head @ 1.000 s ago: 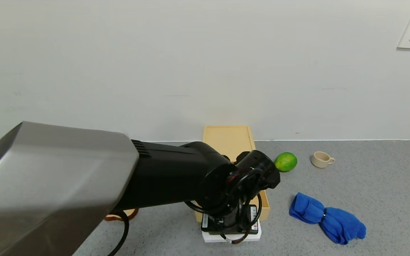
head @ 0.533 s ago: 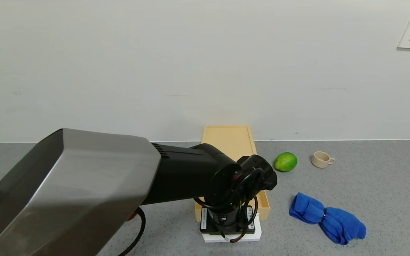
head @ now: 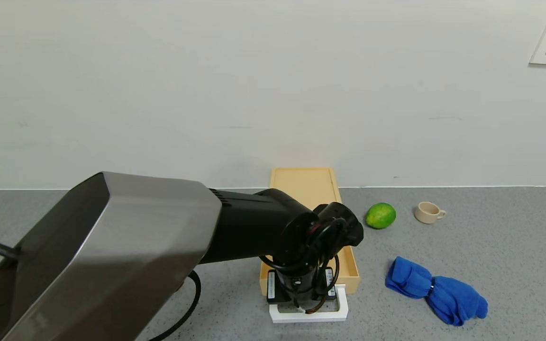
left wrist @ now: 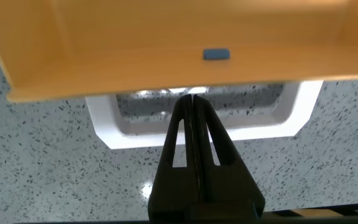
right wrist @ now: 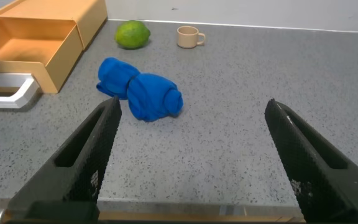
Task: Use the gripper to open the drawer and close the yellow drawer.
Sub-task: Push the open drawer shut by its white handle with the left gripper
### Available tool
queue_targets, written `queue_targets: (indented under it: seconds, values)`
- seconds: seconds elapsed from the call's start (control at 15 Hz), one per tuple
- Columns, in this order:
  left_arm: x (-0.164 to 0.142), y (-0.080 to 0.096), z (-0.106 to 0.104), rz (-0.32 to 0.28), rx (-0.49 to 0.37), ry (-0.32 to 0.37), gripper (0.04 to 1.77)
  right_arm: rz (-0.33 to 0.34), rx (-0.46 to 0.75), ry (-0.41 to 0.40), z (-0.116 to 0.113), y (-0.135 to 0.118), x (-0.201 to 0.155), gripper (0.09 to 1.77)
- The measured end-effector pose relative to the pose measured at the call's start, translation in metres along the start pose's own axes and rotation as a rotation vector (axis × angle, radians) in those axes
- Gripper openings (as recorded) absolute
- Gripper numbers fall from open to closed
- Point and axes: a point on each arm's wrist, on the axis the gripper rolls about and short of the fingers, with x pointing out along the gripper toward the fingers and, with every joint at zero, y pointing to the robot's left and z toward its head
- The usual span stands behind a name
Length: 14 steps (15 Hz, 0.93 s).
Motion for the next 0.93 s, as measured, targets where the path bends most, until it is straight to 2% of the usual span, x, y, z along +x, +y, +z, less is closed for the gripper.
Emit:
queue_targets:
  seconds: [0.27, 0.67, 0.93]
  values:
    - [0.000, 0.000, 0.011, -0.013, -0.017, -0.021, 0.11, 0.000, 0.000, 0.000, 0.000, 0.000, 0.000, 1.70]
    - [0.004, -0.003, 0.023, -0.002, -0.010, -0.062, 0.11, 0.000, 0.000, 0.000, 0.000, 0.000, 0.000, 1.70]
    - [0.002, -0.001, 0.034, -0.004, -0.007, -0.113, 0.11, 0.000, 0.000, 0.000, 0.000, 0.000, 0.000, 1.70]
